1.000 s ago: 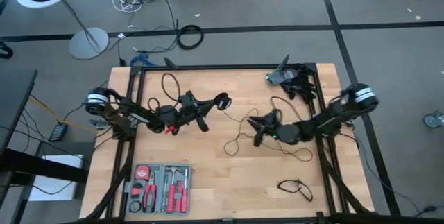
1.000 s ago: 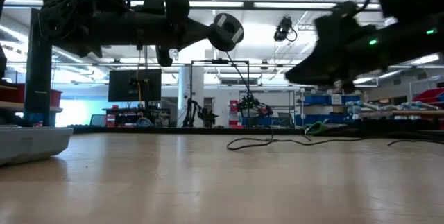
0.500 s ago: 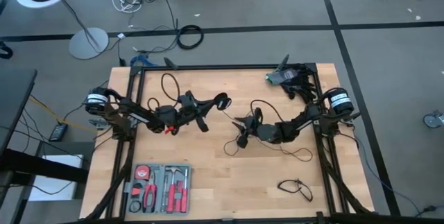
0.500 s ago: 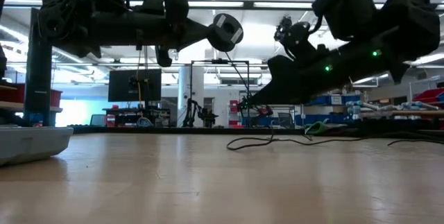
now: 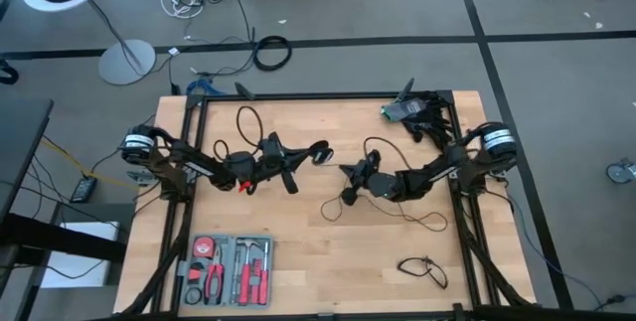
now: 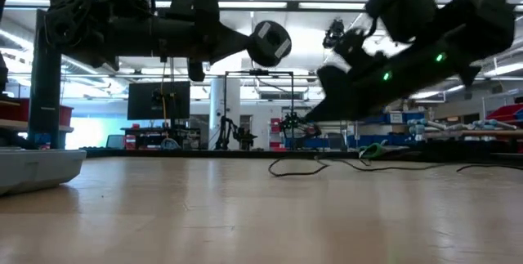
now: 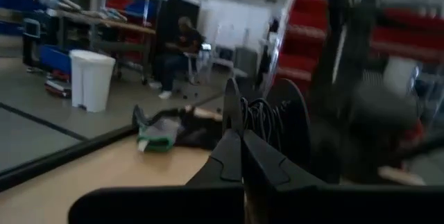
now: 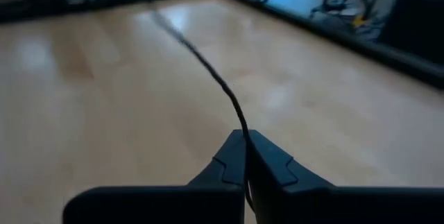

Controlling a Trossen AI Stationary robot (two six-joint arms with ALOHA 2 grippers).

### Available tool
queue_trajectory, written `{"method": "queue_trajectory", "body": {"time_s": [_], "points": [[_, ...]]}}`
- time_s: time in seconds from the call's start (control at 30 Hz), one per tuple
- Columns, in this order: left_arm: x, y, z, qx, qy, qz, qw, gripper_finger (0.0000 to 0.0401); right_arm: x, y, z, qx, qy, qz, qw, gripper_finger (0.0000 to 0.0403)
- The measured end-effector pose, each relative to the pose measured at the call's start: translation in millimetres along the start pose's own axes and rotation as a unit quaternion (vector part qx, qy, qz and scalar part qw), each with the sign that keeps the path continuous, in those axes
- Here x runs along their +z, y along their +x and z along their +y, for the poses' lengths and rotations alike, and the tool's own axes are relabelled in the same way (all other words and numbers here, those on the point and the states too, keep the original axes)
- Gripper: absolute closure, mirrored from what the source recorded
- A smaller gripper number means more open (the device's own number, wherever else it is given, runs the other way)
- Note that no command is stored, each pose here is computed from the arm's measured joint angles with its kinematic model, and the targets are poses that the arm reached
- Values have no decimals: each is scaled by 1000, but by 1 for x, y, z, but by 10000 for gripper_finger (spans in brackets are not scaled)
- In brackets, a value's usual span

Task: Coil cords
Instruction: Coil the black wire onto the spool

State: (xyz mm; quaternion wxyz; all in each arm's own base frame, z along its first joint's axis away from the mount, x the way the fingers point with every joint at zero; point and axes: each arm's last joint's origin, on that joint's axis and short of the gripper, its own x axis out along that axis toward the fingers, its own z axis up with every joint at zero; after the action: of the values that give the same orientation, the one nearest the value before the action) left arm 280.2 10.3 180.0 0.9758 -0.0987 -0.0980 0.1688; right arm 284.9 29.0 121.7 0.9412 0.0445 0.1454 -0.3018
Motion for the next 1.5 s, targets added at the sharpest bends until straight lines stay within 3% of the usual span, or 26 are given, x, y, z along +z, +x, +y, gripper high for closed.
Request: {"method": "queue_trajectory", "body": {"time_s": [0.27, 0.47, 0.57, 0.8, 1.0, 1.2, 1.5], "points": [[-8, 9, -5, -36, 37, 70, 996, 401, 43, -41, -21, -22, 61, 0, 998, 401], [-8, 30, -13, -23, 74, 144, 987, 401, 75, -52, -21, 16, 84, -38, 996, 402], [-3, 39, -16, 7, 85, 143, 986, 401, 86, -43, -9, 44, 71, -35, 996, 402], [0, 44, -15, 58, 102, 139, 983, 401, 88, -4, 32, 72, 15, 2, 997, 402], [4, 43, -16, 60, 83, 113, 988, 401, 69, 20, 50, 74, -36, 68, 994, 386], [10, 41, -16, 58, 63, 75, 993, 401, 55, 14, 44, 48, -25, 136, 989, 359], [-6, 4, 2, 49, -13, 30, 998, 401, 52, -19, 39, -23, -62, 175, 982, 307]]}}
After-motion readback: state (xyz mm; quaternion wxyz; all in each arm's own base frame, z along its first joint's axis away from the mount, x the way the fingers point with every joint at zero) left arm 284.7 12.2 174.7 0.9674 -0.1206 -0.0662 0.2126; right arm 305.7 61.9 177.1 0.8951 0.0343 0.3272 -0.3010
